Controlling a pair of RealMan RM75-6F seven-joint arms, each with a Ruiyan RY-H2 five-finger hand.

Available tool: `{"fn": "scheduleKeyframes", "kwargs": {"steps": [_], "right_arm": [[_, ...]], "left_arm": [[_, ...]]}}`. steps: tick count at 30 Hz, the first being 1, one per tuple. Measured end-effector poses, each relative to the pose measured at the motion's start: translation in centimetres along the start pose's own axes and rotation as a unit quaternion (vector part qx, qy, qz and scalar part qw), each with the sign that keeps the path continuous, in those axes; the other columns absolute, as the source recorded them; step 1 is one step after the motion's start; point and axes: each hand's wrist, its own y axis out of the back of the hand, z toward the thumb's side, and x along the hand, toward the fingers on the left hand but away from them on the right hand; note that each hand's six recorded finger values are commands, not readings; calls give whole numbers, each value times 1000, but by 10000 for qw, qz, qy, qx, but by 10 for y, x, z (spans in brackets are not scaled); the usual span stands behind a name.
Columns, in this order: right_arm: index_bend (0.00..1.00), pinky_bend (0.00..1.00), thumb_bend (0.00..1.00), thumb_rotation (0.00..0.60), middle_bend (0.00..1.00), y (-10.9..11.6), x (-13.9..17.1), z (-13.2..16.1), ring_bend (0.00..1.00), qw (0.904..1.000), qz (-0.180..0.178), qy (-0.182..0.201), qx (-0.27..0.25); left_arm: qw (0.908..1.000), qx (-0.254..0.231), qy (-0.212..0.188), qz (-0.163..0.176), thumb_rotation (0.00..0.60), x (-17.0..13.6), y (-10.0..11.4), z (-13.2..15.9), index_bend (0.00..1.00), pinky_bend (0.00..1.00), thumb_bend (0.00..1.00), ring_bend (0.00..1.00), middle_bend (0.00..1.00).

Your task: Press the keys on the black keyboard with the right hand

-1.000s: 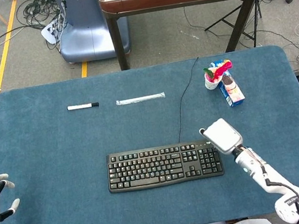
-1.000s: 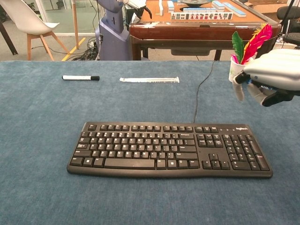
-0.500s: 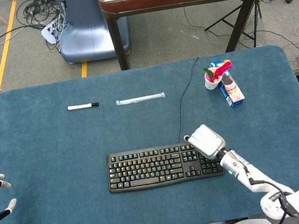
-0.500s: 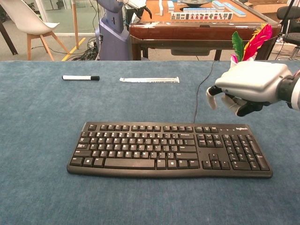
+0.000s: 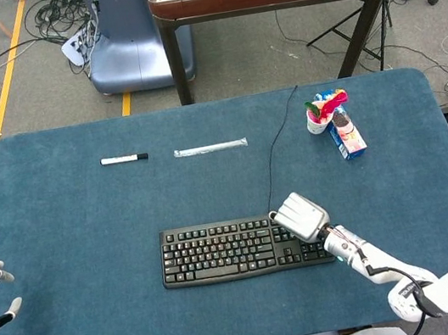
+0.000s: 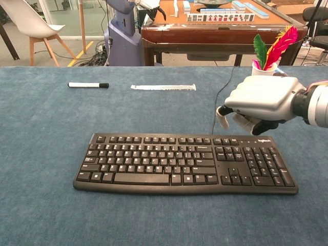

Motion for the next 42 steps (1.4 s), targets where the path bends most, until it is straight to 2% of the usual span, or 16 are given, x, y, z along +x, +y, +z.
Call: {"fn": "scheduleKeyframes", "kwargs": {"steps": [9, 24, 42], "right_arm": [[390, 1000, 1000, 600, 919, -2, -9, 7, 910, 9990, -40, 257, 362], [383, 1000, 1000, 600, 940, -8, -19, 25, 931, 9981, -83, 521, 321], [382, 1000, 1000, 600, 945, -16, -30, 34, 936, 9979, 5, 564, 306]], "left_arm": [[9999, 45, 120, -8, 600, 2, 1, -7, 471, 455, 178, 248, 304], [9992, 256, 305, 46, 600, 3, 1, -15, 471, 455, 179, 248, 304], [9990, 241, 378, 80, 600, 2, -2, -13, 472, 455, 178, 248, 304]]}}
